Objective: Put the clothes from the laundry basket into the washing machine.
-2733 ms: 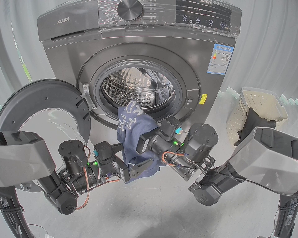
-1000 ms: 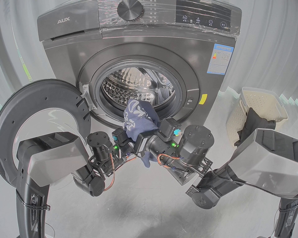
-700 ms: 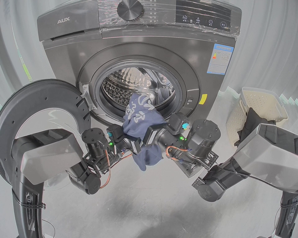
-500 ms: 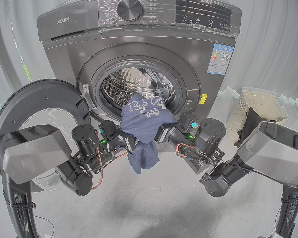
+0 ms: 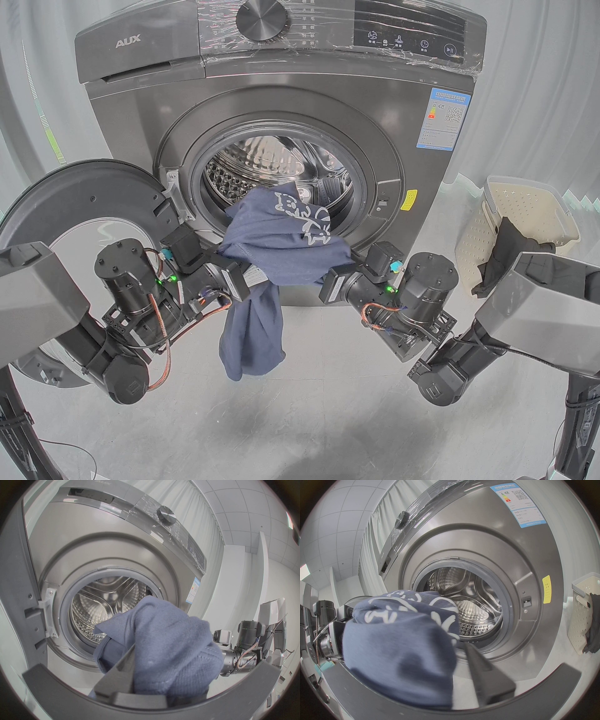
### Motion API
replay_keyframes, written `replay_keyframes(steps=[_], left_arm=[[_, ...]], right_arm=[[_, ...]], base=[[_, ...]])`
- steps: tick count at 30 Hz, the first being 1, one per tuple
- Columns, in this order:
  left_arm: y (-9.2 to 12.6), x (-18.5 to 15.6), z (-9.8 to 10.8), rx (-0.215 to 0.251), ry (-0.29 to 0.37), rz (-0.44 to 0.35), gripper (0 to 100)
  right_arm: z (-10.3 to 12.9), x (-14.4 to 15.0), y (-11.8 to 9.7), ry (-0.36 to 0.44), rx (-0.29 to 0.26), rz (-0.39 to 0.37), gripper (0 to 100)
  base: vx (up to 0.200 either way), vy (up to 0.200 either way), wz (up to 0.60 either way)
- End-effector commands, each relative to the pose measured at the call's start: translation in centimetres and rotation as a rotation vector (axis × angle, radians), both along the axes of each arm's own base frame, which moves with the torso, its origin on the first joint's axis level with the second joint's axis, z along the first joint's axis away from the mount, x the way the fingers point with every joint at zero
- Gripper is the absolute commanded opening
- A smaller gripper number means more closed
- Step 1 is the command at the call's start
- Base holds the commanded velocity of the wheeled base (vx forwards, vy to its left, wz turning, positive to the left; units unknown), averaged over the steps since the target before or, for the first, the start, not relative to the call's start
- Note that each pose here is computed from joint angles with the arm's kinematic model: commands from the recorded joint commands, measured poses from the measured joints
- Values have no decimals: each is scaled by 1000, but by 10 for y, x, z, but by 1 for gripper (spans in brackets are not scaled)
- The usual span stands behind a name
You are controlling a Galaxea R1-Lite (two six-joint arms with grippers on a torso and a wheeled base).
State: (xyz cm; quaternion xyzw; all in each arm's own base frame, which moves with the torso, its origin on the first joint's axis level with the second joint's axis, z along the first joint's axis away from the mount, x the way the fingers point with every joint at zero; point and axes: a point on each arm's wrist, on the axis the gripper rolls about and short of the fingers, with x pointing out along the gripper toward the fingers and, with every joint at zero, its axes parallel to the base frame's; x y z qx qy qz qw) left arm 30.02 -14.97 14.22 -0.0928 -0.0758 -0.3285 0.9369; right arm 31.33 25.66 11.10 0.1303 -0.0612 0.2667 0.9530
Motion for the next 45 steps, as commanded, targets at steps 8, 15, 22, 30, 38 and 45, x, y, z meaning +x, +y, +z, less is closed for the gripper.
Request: replay_keyframes(steps=[8,15,22,30,38,45], left_arm=[[6,-22,13,-3,-18,-20,0],[8,-26,13,3,-17,-13,0],[15,-34,11,52,-27,3,0],[20,-50,-5,169,-17,3,0],[17,-48,-10,181,-4,-2,0],[16,-47,-9,178,-9,-5,0]], right_arm=[[31,-82,-24,-27,-90,192,100],[24,-113,-54,9,-178,238,100],[-1,-123,-77,110,-260,236,100],[-1,-106,-94,121,-254,152,100],[0,-106,-92,115,-250,161,100],[-1,-107,-91,116,-251,164,100]], base=[[0,0,0],[0,0,0],[0,0,0],[0,0,0],[100,0,0],[200,0,0]])
